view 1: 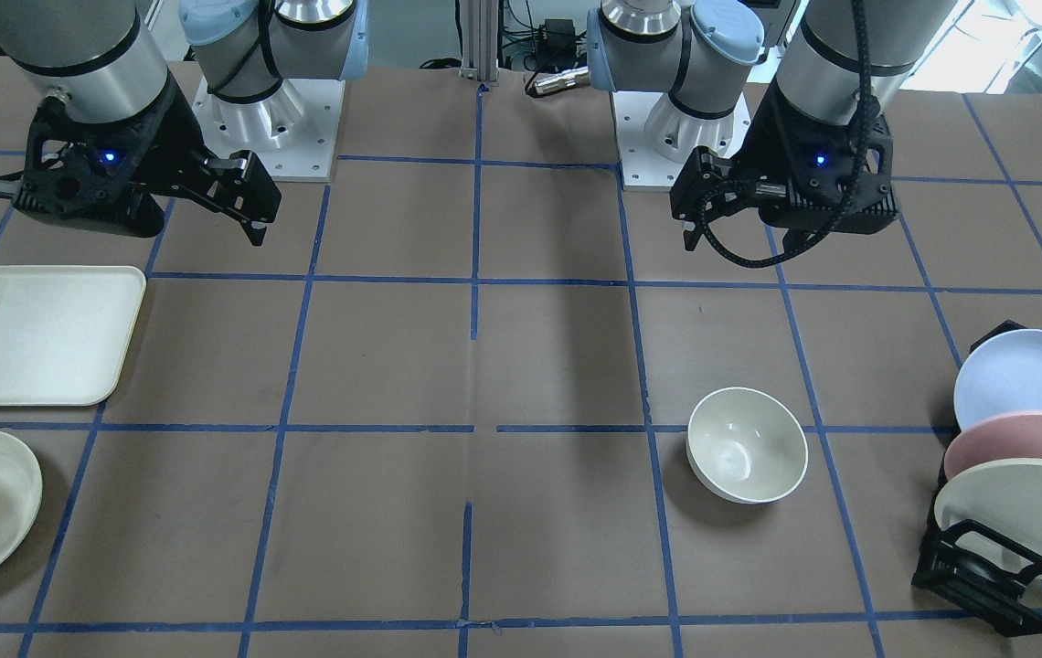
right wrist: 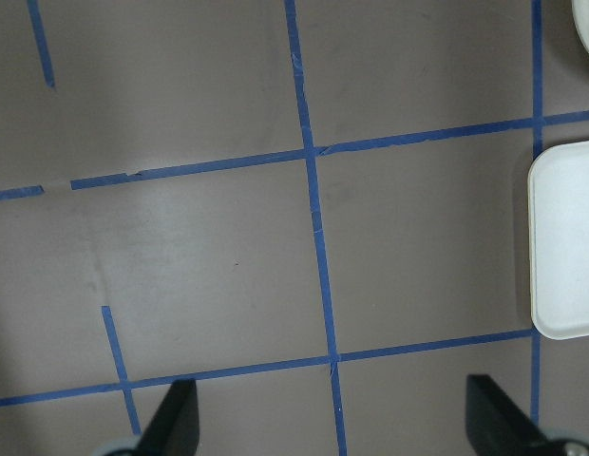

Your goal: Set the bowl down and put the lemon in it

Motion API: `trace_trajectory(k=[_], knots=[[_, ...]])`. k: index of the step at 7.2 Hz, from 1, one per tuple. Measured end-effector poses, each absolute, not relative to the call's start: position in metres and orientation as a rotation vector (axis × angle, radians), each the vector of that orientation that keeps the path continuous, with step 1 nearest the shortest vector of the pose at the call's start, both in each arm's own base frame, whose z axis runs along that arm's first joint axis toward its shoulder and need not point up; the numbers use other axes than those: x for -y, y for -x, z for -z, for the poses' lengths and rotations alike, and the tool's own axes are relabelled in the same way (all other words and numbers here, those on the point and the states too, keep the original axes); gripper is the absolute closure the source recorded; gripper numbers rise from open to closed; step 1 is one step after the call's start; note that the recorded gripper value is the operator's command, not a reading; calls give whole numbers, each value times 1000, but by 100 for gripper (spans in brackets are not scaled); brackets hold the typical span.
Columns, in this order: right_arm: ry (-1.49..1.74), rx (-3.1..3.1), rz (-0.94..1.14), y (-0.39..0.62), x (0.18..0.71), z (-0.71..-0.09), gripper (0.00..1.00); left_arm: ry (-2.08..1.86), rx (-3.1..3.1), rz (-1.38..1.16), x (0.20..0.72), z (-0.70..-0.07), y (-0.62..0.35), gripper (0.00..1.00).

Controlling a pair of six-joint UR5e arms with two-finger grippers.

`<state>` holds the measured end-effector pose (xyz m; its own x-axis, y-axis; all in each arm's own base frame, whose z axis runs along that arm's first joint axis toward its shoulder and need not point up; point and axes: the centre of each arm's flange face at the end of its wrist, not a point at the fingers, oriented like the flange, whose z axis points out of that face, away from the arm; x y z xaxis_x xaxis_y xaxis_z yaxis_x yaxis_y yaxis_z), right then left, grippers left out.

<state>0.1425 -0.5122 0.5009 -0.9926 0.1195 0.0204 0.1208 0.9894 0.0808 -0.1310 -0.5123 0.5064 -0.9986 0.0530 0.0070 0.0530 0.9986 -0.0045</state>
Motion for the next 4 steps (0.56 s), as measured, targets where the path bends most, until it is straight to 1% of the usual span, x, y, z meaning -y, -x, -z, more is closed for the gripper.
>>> trace_trajectory(k=[2,4], knots=[[191,3116,125,-142,512,-501,0,82,3135,-2,515,-503,128,0],[186,3110,122,-137,515,-500,0,58,3130,4,542,-480,86,0]])
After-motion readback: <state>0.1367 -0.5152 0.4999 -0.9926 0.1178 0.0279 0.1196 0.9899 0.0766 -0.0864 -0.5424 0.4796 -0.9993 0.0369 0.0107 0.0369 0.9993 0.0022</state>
